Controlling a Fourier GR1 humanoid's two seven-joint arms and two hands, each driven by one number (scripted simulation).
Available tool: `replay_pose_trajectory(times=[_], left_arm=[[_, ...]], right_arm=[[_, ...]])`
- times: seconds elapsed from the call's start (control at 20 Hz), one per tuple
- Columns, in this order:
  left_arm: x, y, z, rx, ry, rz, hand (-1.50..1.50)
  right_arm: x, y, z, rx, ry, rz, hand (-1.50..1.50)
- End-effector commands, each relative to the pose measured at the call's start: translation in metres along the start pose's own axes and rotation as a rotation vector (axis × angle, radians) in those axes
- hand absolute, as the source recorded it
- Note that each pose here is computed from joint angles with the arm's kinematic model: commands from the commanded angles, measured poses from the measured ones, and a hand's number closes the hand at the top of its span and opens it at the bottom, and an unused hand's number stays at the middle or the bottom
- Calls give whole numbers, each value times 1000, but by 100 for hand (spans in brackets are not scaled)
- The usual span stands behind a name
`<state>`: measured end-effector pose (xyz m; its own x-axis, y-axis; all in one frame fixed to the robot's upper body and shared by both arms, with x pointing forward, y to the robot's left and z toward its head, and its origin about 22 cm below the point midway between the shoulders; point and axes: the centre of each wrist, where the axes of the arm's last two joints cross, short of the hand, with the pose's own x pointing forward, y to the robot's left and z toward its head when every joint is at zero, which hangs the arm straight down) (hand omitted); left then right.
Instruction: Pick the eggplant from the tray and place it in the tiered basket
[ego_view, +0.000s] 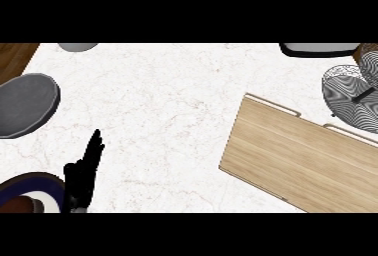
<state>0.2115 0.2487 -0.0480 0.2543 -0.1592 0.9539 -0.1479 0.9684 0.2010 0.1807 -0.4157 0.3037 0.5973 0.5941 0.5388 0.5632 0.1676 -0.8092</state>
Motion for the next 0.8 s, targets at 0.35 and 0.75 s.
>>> replay_pose_trajectory(times=[0.35,0.75], left_arm=[[-4,-8,-7,-51,9,-9,0],[4,-12,-10,-60,-2,-18,0]], right_arm=[[27,-2,-51,-22,94,-17,150],[23,48,-94,68,53,22,150]])
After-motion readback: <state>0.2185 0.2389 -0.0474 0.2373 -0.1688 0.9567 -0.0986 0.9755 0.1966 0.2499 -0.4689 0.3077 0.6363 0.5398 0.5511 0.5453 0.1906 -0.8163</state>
